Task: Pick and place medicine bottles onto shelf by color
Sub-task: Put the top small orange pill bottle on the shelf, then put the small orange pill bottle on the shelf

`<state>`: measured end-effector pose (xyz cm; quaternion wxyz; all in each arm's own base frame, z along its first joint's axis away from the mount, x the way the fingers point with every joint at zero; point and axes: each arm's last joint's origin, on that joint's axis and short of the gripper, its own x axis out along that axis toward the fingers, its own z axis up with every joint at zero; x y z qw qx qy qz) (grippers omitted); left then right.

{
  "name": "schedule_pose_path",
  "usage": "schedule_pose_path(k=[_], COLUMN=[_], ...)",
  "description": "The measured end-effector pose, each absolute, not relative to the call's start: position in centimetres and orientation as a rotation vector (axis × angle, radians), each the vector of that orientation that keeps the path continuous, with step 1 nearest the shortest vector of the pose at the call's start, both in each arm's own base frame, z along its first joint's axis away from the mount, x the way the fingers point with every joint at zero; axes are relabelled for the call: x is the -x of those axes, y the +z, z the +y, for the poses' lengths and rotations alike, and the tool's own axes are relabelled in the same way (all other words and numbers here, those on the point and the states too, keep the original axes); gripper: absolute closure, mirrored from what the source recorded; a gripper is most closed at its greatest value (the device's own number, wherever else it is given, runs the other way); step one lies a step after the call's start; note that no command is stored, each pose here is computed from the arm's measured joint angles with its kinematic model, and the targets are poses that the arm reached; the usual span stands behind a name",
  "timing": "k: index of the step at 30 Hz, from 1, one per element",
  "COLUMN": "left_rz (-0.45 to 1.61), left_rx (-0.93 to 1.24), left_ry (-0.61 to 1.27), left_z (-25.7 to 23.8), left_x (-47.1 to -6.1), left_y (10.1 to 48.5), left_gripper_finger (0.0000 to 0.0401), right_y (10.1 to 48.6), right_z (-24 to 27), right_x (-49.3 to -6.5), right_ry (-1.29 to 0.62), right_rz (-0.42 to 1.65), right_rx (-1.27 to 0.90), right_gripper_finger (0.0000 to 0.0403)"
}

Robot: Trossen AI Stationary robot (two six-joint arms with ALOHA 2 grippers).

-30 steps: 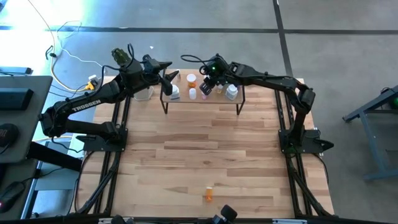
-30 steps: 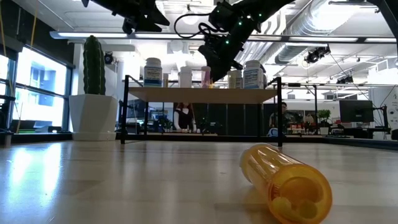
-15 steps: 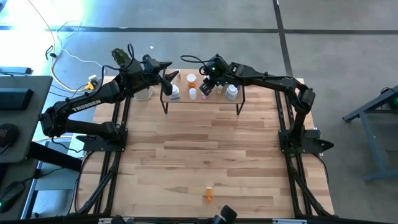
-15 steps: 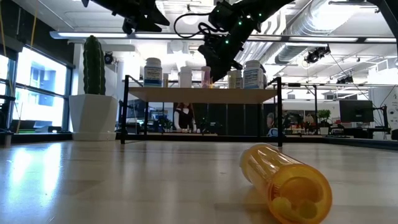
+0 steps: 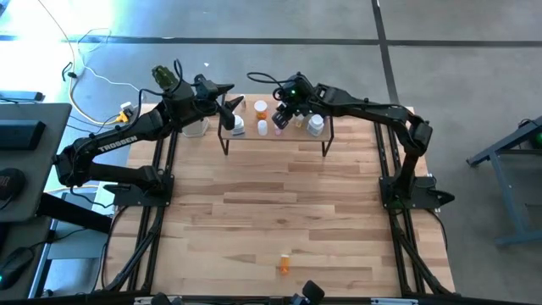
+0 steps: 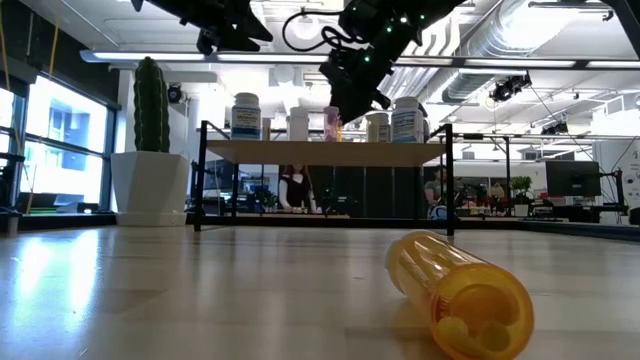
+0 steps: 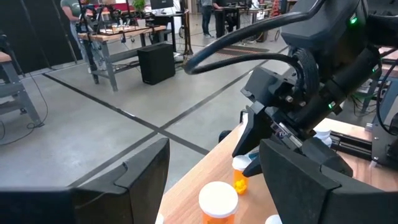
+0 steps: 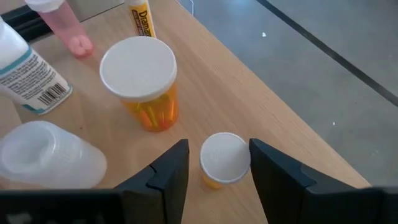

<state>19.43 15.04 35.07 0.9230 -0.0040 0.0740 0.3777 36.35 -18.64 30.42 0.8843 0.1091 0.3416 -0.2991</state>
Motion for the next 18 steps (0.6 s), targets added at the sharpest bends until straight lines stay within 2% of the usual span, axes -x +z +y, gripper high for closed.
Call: schedule_pose_path(k=[6,18], left_rz=[0.152,0.153], left_rx=[0.008,0.008], left_ry=[0.777,0.777], left_z=[15.0,15.0], left_x=[-19.4,-19.4], left_y=[35.1,35.1], left_gripper_finger=[0.0162,0.0162], right_y=[30.9,34.6], right_z=[-18.7,-17.9], right_x=[-36.4,-36.5], right_ry=[-0.62,-0.605], right_rz=[0.693,0.668], right_rx=[-0.224,-0.215], right_gripper_finger=[0.0245,0.0245])
